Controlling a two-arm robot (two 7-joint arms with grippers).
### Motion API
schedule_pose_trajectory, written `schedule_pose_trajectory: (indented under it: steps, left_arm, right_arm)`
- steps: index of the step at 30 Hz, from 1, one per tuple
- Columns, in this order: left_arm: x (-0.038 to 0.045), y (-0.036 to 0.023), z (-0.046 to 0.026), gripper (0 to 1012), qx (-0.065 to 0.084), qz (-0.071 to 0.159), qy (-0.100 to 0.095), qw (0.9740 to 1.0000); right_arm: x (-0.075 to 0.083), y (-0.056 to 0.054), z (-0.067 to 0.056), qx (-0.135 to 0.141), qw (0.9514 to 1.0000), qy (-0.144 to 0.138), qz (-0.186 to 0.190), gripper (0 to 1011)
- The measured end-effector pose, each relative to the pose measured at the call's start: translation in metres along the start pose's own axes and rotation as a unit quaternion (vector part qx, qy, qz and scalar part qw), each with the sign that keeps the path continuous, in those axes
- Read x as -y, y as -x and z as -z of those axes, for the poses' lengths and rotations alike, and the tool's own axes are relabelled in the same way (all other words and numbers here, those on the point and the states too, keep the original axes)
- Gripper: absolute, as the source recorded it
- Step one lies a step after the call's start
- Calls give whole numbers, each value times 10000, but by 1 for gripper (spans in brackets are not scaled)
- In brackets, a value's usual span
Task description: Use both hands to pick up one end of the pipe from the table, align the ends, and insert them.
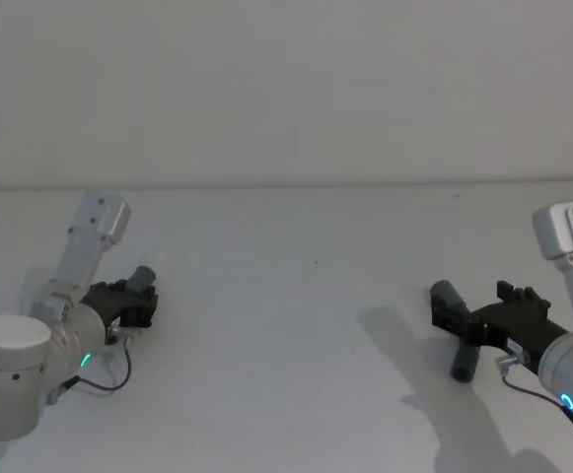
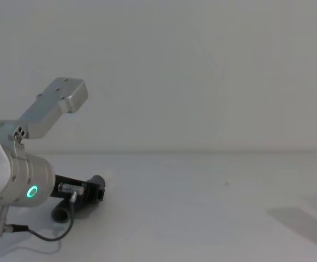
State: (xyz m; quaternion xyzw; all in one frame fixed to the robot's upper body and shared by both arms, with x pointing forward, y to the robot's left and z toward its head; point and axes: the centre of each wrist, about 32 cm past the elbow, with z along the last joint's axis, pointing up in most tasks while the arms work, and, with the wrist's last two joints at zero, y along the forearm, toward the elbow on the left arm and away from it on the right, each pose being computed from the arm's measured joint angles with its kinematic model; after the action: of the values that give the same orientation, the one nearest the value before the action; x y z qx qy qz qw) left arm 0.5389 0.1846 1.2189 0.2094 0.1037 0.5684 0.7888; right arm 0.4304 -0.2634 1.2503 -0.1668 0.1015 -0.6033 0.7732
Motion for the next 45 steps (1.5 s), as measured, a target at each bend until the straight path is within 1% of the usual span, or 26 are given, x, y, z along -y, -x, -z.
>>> schedule_pose_trajectory:
  steps: [10, 26, 45]
  left_arm:
    - [0, 0, 0, 354, 0, 0, 0, 10000]
    - [0, 0, 0, 354, 0, -1, 0, 10000]
    - [0, 0, 0, 354, 0, 0, 1, 10000]
  right_arm:
    - [-66, -67, 6, 33, 9997, 221, 68, 1001]
    - [-212, -146, 77, 23, 9984, 544, 169, 1002]
    - [-347, -188, 110, -12, 9971, 710, 257, 1002]
